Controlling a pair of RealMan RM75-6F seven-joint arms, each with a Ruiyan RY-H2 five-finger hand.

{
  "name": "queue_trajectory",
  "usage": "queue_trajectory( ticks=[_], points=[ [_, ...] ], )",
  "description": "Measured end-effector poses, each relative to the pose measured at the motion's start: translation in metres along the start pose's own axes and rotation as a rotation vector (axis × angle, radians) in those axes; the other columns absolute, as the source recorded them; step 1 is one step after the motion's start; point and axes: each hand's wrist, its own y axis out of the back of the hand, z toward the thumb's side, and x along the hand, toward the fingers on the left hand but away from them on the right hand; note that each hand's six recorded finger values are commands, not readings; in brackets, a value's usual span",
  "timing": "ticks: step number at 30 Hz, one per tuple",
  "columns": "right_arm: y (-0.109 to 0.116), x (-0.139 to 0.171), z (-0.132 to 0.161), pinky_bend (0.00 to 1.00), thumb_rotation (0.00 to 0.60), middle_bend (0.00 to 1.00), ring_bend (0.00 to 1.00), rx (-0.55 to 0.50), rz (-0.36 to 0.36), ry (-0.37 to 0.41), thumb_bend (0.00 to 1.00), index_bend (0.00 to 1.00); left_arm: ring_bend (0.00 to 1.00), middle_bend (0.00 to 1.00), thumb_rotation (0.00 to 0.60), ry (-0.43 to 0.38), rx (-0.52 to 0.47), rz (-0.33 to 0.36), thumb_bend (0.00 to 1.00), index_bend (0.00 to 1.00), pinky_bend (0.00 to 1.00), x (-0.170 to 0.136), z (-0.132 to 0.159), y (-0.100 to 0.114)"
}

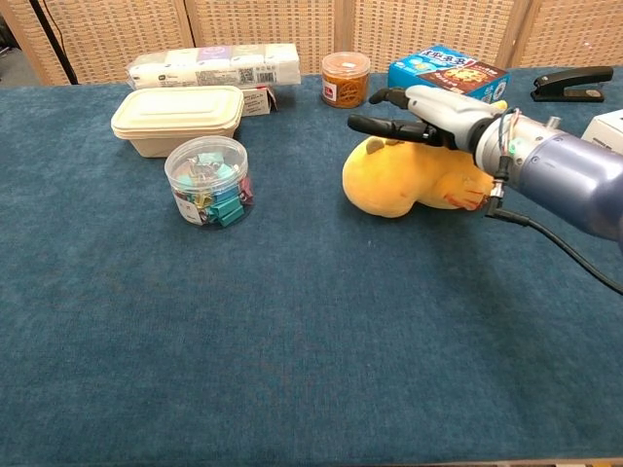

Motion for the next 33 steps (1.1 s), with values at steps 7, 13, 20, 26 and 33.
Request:
queue_trajectory(
  ticks=[7,13,20,26,33],
  points=[
    [-0.006,0.01,0.05,0.0,0.0,0.0,0.0,0.066,-0.007,0.126,0.0,0.0,0.0,0.0,0.6,-0.003,-0.007,0.002,0.0,0.0,0.0,-0.001,-0.001,0.002],
    [-0.022,0.014,0.085,0.0,0.0,0.0,0.0,0.096,0.01,0.193,0.0,0.0,0.0,0.0,0.6,-0.004,-0.013,0.0,0.0,0.0,0.0,-0.002,-0.002,0.002],
    [-0.036,0.005,0.086,0.0,0.0,0.0,0.0,0.12,0.025,0.18,0.0,0.0,0.0,0.0,0.6,0.0,-0.021,0.0,0.0,0.0,0.0,-0.002,-0.003,0.003],
    [-0.039,-0.009,0.066,0.0,0.0,0.0,0.0,0.119,0.025,0.126,0.0,0.0,0.0,0.0,0.6,0.002,-0.025,-0.003,0.0,0.0,0.0,-0.001,-0.004,0.003],
    [-0.031,-0.017,0.037,0.0,0.0,0.0,0.0,0.094,0.012,0.056,0.0,0.0,0.0,0.0,0.6,0.002,-0.018,-0.007,0.0,0.0,0.0,-0.001,-0.003,0.002]
  ],
)
